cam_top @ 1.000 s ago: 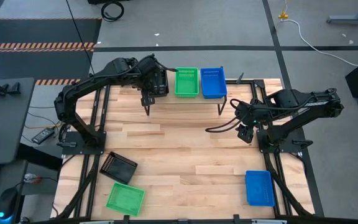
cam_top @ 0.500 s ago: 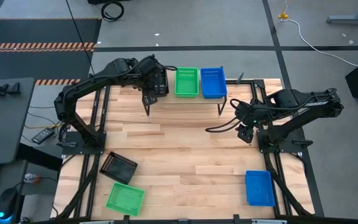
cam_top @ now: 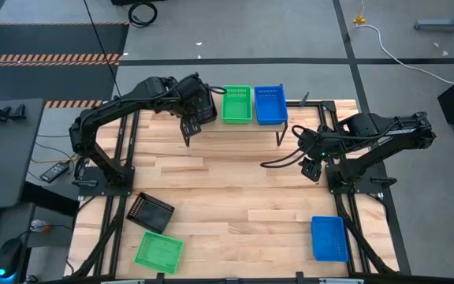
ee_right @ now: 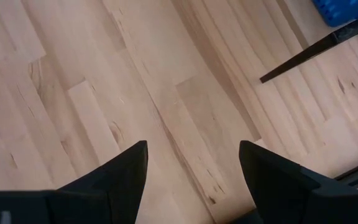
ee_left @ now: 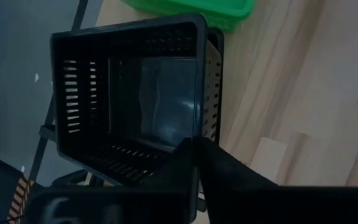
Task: Stack baskets on shelf by color
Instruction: Stack the right black basket on top of the other black basket on the shelf, then adjust the black baskets
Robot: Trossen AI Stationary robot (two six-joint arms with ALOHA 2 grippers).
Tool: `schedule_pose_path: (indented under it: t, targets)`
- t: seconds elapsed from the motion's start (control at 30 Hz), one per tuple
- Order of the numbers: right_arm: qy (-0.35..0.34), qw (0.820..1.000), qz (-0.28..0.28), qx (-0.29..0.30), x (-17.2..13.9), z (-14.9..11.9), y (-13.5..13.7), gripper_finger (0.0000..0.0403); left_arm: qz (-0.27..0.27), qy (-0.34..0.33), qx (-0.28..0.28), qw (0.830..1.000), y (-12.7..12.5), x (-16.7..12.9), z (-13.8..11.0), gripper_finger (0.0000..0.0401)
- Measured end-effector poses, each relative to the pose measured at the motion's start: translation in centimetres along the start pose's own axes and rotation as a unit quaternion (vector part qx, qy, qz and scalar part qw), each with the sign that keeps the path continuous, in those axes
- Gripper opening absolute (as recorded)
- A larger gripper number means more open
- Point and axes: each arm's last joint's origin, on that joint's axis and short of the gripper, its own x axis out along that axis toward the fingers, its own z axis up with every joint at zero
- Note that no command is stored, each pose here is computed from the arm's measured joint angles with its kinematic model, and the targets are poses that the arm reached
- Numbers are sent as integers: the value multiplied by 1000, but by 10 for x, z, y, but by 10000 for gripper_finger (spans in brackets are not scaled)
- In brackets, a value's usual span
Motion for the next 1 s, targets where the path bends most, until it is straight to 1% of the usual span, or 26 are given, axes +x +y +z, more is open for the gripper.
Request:
schedule_pose_path:
  t: [0.17,0.3,0.47,0.6,0.7,0.77,1.0]
  targets:
    - [0,1000,0,0,0,0,0,259,-5,1,5,1000,-3,-1,0,65]
    - [0,1000,0,0,0,0,0,259,2,0,-9,1000,-3,-1,0,81]
    - [0,1000,0,0,0,0,0,259,5,-16,-17,1000,-2,-1,4,86]
    - [0,1000,0,2,0,0,0,259,-21,-25,-15,999,-4,5,8,83]
    - [1,1000,1,9,0,0,0,259,-39,-17,-12,999,-7,11,10,84]
    - [4,1000,5,13,0,0,0,259,-40,-5,-8,999,-8,15,9,86]
    - [11,1000,13,21,0,-1,1,259,-40,3,-6,999,-10,21,11,90]
